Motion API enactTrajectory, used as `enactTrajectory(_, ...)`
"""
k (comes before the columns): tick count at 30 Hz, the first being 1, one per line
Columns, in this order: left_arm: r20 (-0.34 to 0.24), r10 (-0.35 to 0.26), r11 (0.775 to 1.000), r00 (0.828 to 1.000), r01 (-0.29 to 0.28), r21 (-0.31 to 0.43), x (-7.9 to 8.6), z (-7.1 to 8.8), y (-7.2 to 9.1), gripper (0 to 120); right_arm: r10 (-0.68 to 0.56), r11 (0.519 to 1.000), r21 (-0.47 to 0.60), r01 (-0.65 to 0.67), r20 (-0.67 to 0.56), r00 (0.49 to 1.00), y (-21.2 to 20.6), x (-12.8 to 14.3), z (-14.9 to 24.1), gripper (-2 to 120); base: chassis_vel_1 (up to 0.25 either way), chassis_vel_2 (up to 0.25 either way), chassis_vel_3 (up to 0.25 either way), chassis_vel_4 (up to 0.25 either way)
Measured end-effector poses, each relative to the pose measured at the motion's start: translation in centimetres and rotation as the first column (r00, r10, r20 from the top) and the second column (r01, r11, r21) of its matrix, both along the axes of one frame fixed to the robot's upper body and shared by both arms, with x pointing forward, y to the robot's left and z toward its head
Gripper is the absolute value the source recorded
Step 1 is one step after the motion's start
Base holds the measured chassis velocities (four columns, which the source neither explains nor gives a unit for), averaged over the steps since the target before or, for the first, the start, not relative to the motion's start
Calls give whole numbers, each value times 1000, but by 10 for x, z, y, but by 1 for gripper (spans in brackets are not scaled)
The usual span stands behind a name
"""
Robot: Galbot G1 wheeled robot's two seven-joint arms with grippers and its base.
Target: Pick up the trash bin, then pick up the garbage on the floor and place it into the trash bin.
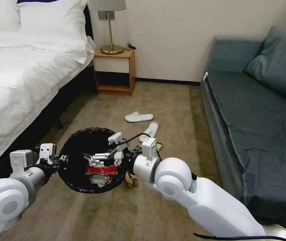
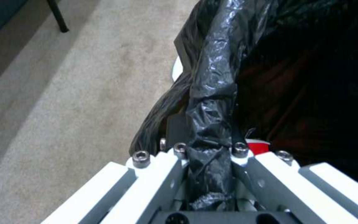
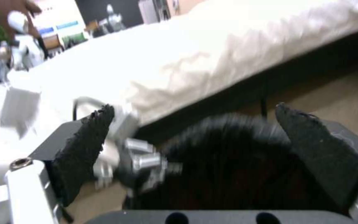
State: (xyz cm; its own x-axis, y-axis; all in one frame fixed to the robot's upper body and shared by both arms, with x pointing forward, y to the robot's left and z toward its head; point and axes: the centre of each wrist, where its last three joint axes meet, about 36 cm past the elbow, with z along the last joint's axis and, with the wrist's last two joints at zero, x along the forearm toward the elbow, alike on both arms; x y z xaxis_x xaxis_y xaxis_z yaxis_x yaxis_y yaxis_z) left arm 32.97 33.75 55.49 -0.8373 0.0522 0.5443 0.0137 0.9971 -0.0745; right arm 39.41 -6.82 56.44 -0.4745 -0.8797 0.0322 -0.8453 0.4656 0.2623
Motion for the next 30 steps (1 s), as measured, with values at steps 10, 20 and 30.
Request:
enactTrajectory(10,14,21,999,1000,-22,37,7,0,16,2,-271,960,-28,278,144,952,-85,33,17,100,0,0,0,0)
enactTrajectory(20,26,40,998,999,-41,43,12,3,25,2,-546,819,-112,562,146,825,-175,13,-34,100,0,0,0,0)
enactTrajectory(30,50,66,997,997,-68,32,12,10,30,2,-696,657,-246,712,164,699,-224,-38,-80,100,0,0,0,0)
